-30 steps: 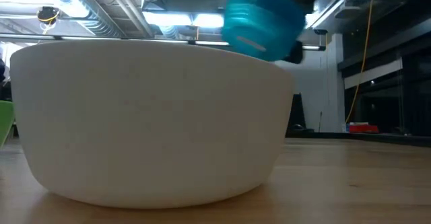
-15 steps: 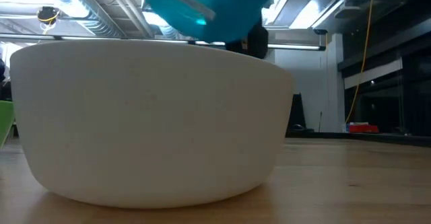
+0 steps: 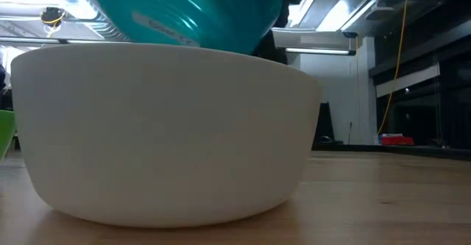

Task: Nest bowls inside each other
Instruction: Stack the light blue bowl on top of the white bowl

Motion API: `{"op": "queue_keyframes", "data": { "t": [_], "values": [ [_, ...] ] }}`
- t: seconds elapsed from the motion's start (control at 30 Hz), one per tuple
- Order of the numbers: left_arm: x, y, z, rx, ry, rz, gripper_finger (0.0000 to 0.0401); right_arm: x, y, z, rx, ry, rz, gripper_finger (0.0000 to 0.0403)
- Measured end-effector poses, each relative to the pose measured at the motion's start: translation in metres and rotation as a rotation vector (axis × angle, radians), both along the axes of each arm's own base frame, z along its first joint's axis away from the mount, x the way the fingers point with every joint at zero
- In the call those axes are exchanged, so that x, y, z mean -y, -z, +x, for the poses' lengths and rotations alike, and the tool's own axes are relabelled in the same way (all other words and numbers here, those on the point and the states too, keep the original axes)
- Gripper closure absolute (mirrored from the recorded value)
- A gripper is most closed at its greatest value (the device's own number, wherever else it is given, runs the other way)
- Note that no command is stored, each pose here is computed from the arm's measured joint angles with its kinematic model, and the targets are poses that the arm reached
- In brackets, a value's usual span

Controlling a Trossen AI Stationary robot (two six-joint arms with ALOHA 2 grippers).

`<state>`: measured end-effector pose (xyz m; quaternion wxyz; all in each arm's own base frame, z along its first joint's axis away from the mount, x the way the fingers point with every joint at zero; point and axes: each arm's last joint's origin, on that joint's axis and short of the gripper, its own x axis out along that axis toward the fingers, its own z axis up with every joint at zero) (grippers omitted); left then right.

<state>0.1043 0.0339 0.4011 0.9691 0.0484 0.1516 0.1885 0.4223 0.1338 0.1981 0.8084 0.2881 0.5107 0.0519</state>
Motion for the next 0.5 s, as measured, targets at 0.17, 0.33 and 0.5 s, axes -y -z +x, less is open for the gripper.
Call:
{"op": "queue_keyframes", "data": {
  "t": [0.17,0.33,0.5],
  "values": [
    [0.001,-0.001,-0.004,0.014,0.007,-0.005,0.0256,-0.002,0.009,0.001,-0.026,-0.015,0.008,0.0397],
    [0.003,-0.002,-0.011,0.033,0.013,-0.003,0.0256,-0.005,0.008,0.002,0.006,-0.039,0.002,0.0357],
    [0.006,-0.005,-0.019,0.065,0.011,-0.002,0.0256,-0.004,0.007,0.003,0.015,-0.037,0.004,0.0314]
  ]
}}
